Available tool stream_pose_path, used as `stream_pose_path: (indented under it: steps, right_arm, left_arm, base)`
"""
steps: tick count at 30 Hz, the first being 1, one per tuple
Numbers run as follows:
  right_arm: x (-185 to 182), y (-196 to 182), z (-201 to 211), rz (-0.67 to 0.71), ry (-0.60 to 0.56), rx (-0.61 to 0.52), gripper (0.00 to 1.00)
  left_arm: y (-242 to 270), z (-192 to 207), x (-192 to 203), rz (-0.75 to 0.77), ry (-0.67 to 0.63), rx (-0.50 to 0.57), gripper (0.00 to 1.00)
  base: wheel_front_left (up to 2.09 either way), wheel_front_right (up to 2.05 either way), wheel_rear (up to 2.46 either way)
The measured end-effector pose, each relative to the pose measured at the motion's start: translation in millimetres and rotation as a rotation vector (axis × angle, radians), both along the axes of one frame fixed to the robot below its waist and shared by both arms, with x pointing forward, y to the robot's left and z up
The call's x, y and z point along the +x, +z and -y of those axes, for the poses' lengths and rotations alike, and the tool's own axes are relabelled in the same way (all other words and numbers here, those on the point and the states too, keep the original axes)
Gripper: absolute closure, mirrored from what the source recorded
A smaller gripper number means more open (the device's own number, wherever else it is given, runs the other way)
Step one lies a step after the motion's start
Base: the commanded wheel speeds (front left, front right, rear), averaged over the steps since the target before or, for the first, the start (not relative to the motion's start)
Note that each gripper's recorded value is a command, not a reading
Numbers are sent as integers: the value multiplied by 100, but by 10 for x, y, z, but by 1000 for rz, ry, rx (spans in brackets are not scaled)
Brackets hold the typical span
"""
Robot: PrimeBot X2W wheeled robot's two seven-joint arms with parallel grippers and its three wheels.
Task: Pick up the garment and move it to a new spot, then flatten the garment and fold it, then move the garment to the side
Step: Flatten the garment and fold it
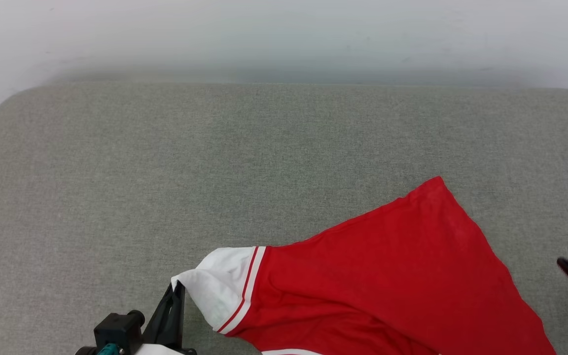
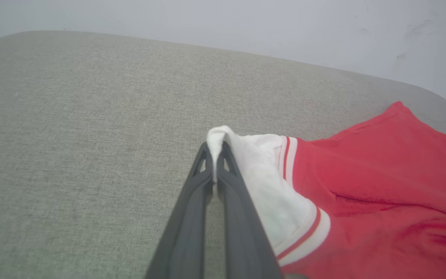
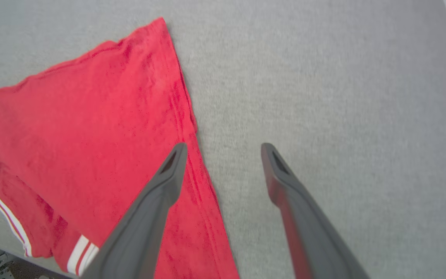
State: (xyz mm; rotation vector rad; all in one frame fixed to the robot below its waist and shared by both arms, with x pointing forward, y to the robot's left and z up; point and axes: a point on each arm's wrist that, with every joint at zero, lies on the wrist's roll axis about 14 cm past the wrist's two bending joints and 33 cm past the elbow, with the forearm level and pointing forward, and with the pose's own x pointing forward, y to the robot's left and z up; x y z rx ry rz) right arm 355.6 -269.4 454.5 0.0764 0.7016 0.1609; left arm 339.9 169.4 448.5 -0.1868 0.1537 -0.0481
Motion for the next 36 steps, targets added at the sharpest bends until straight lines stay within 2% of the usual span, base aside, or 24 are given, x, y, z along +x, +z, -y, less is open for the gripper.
stream_pose_path:
  steps: [4, 7, 13, 19, 26, 36]
  right_arm:
    - [410, 459, -93, 161, 50, -31, 0]
    - [661, 679, -261, 217, 116, -54, 0]
    - [1089, 695, -732, 178, 271, -97, 0]
    - [1351, 339, -944, -12, 368, -174, 0]
    - [1508, -143, -1045, -207, 431, -259, 0]
    - [1502, -906, -1133, -385, 477, -270, 0]
  left_arm:
    - [18, 5, 39, 4, -2, 2, 100]
    - [46, 16, 105, 15, -6, 5, 100]
    - [31, 6, 219, 19, -2, 7, 100]
    - [-17, -5, 295, 13, 11, 3, 100]
    - [-96, -31, 365, 1, 20, 4, 100]
    - [-241, -84, 489, -28, 33, 12, 100]
  base:
    - [0, 0, 0]
    - [0, 0, 0]
    - [0, 0, 0]
    - [0, 0, 0]
    - [0, 0, 0]
    - [0, 0, 0]
